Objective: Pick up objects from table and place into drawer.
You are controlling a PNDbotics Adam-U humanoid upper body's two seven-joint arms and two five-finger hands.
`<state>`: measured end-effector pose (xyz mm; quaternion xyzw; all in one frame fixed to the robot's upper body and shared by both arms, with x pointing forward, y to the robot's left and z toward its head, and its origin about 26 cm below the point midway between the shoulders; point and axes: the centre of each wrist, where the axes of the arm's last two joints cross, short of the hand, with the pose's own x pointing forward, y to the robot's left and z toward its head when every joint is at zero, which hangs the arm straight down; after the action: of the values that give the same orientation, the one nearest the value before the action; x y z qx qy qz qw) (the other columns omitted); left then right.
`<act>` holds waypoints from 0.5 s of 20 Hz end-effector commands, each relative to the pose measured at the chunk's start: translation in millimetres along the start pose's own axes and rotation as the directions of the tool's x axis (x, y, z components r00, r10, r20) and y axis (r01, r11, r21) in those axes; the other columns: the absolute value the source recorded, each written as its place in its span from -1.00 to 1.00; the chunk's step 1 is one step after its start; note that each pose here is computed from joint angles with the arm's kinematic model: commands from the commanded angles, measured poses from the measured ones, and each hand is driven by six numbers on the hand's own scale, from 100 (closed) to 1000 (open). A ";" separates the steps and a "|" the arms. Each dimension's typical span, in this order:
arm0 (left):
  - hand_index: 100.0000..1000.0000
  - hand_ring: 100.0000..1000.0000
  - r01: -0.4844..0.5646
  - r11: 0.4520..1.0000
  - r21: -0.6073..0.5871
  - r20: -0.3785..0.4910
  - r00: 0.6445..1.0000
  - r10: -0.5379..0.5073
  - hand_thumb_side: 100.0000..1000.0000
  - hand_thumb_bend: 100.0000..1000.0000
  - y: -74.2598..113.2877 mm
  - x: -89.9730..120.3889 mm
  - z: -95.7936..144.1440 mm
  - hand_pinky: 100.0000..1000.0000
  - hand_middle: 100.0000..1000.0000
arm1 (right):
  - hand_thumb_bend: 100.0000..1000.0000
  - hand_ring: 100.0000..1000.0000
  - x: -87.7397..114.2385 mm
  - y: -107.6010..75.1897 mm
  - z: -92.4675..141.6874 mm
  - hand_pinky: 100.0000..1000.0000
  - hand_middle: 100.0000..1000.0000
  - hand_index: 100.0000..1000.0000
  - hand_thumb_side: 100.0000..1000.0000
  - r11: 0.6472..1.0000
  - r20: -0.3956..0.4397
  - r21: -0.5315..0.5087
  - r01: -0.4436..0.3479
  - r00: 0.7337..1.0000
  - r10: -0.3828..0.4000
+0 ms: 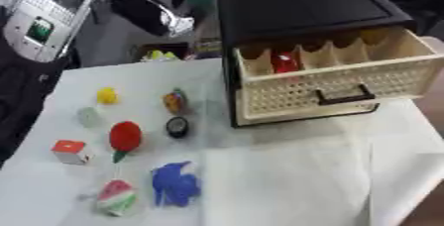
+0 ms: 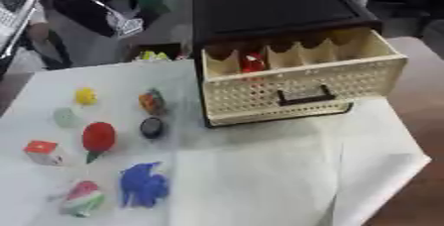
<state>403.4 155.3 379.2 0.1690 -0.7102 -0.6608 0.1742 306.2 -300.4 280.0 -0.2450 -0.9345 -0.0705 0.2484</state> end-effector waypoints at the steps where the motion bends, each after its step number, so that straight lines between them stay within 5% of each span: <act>1: 0.44 -0.26 0.027 0.999 0.020 0.043 0.999 -0.028 -0.66 -1.00 13.6 14.1 -4.6 -0.80 -0.48 | -1.00 -0.13 8.1 0.9 -5.8 -0.42 -0.19 0.43 0.11 1.000 0.031 0.005 0.017 0.999 -0.017; 10: 0.44 -0.26 0.020 1.000 0.023 0.095 0.995 -0.022 -0.66 -1.00 9.9 28.2 -20.4 -0.80 -0.48 | -1.00 -0.13 9.4 3.9 -6.5 -0.41 -0.18 0.43 0.10 1.000 0.028 0.004 0.031 0.999 -0.031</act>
<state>393.7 126.5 378.8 0.1360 -0.7192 -0.6655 0.1463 307.1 -297.2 281.4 -0.2372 -0.9359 -0.0713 0.2506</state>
